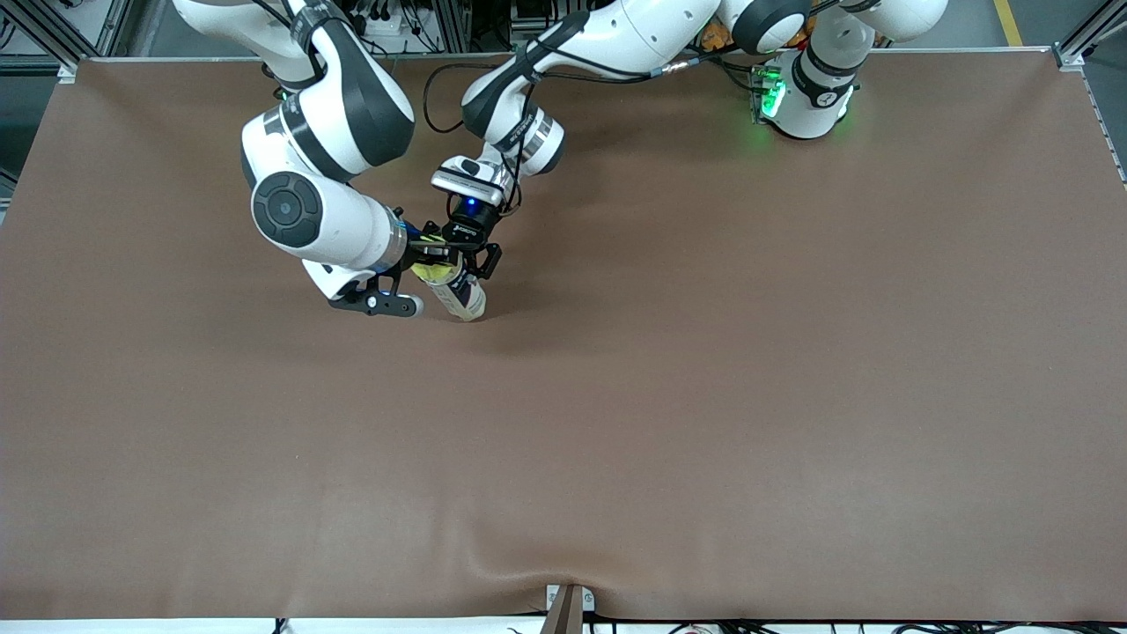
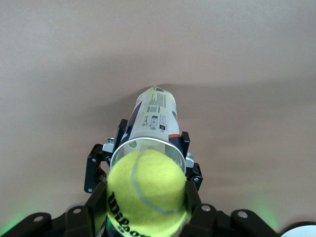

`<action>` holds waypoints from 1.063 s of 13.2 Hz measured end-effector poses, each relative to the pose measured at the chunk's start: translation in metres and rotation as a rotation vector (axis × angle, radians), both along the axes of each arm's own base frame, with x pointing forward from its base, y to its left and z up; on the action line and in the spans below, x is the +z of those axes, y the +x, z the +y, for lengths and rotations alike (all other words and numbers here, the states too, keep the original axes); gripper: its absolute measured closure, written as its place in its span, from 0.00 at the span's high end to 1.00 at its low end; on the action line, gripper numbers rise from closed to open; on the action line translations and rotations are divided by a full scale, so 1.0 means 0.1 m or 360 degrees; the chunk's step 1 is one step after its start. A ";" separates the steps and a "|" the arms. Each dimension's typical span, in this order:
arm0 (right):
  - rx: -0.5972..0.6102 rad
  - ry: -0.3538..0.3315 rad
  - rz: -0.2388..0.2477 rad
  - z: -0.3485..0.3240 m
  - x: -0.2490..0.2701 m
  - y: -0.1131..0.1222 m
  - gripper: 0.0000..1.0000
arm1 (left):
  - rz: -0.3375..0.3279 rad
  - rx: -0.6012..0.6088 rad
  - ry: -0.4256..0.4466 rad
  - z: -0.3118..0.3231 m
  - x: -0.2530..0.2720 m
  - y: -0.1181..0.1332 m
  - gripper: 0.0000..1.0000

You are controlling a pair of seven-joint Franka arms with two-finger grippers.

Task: Insert tennis ball vertically with right arm
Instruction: 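Lower the Wilson ball into the can and open the right gripper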

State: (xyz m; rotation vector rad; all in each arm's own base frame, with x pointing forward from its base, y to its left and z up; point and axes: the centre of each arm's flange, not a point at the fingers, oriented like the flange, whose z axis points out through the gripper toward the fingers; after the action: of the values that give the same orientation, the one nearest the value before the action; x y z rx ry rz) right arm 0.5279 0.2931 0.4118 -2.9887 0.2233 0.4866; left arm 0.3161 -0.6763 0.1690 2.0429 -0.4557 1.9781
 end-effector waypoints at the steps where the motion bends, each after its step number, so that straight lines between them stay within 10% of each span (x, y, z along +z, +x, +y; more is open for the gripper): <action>1: -0.0003 0.0000 -0.0002 0.00 -0.01 0.01 0.67 | 0.0000 0.0000 0.0000 0.00 0.00 0.00 0.75; 7: -0.0025 -0.0003 -0.0022 -0.01 -0.23 0.01 0.67 | 0.0001 0.0004 0.0002 0.01 -0.01 0.02 0.75; 11: -0.0046 -0.0003 -0.0039 -0.07 -0.20 0.07 1.00 | -0.0001 0.0004 -0.0001 0.00 0.00 0.02 0.75; 14: -0.0017 -0.0059 -0.0085 -0.13 -0.16 0.12 1.00 | -0.0001 0.0005 -0.0002 0.00 0.00 0.02 0.75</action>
State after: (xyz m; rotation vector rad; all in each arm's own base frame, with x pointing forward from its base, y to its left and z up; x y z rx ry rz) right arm 0.5401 0.2800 0.3957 -3.0299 0.2461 0.4055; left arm 0.3183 -0.6761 0.1691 2.0430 -0.4515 1.9805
